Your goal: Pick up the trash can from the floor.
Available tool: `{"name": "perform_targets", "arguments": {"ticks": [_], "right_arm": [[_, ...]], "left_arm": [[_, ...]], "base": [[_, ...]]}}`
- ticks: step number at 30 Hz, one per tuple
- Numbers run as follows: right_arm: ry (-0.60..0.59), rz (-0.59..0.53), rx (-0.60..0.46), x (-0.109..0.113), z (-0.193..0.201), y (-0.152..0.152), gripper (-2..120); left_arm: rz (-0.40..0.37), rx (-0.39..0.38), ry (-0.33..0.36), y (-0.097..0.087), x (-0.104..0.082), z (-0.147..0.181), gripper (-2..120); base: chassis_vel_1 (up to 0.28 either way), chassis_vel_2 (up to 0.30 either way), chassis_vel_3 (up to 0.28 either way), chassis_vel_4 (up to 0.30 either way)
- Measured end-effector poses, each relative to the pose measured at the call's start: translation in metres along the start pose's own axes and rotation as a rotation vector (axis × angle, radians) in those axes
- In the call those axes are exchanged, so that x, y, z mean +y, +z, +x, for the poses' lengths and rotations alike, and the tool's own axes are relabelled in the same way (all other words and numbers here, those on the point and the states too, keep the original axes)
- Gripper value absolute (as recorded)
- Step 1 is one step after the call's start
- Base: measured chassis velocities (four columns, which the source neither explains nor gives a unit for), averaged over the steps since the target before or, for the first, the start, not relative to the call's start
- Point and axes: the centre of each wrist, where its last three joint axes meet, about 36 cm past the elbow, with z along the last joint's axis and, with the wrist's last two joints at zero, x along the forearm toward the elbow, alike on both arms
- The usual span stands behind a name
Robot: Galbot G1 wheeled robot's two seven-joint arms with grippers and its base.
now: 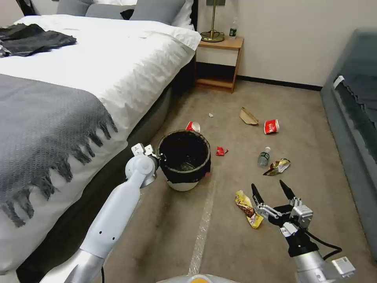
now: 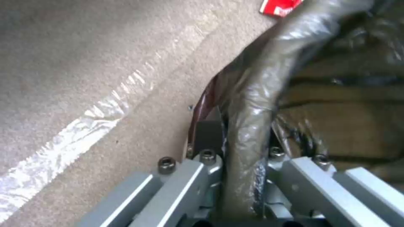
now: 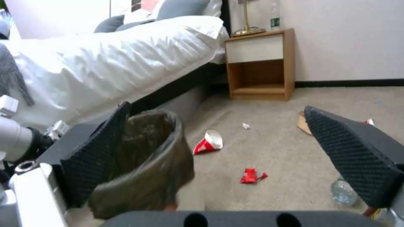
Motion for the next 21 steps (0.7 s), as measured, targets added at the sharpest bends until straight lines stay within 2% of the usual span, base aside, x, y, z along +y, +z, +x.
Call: {"name": "perform_targets", "arguments": {"ticks": [15,21], "right_arm": [[0.0,0.003,0.002,0.0,0.001,0.0,100],[0.001,0.005,0.001,0.0,0.002,0.0,100]], "left_arm": [[0.002,-0.034,0.014,-0.002,0.004,0.011,1],[-0.006,-0.06,0.03,-0.004,0.008,0.03,1]], "base": [[0.0,0.0,0.0,0.0],[0.0,0.0,0.0,0.0]]}}
